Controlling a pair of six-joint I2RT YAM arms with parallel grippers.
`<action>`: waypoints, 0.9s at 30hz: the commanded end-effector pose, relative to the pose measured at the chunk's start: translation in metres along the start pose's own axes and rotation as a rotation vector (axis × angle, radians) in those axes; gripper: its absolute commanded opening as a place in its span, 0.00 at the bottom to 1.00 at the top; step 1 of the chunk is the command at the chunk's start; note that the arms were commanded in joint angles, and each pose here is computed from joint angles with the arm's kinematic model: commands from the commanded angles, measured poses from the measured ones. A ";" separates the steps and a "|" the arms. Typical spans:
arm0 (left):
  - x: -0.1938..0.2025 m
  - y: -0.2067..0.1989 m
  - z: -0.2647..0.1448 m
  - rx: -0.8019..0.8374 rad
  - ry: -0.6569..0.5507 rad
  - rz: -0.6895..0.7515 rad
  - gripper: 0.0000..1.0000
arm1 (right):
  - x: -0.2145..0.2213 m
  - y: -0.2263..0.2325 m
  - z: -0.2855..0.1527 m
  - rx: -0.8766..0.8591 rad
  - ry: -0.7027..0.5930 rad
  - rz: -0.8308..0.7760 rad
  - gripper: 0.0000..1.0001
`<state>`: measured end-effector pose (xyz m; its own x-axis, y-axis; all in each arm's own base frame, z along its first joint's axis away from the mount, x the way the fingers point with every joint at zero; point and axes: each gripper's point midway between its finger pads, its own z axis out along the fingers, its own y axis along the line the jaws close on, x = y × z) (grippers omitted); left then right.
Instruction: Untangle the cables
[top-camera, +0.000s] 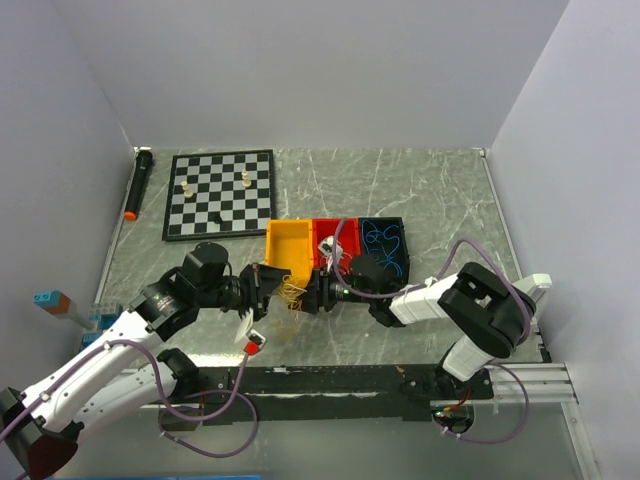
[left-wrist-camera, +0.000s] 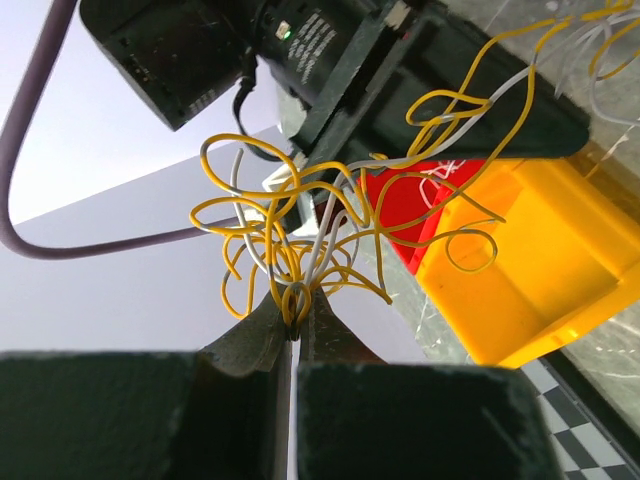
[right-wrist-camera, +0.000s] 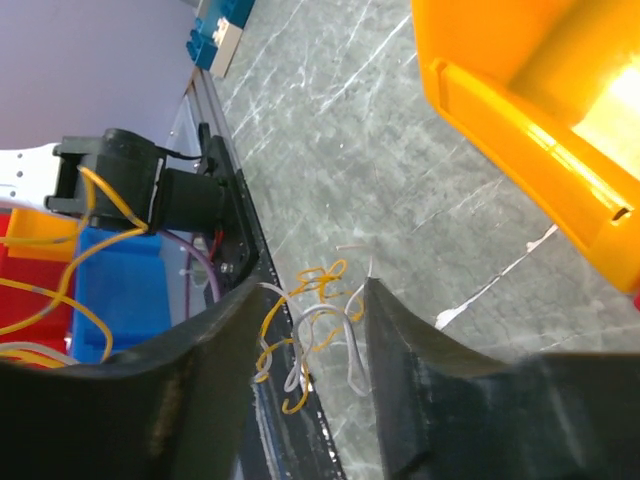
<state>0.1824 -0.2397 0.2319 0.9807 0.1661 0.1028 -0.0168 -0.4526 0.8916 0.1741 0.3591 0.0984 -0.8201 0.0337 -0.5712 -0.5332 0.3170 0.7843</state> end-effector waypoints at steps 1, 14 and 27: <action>0.002 0.041 -0.008 -0.055 0.037 0.416 0.01 | -0.009 0.014 0.007 -0.049 -0.008 -0.023 0.45; 0.030 0.008 -0.011 0.073 0.153 0.154 0.01 | -0.041 0.002 -0.045 0.128 -0.157 -0.090 0.00; -0.020 -0.145 -0.044 0.699 0.090 -0.456 0.05 | -0.144 0.071 -0.159 0.359 -0.520 -0.421 0.00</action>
<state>0.1877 -0.1715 0.1470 0.8998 0.4332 -0.0528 0.3892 -0.7419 0.5460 0.2150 0.2534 0.2403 -0.4260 0.2635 -0.8655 -0.6309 0.5992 0.4929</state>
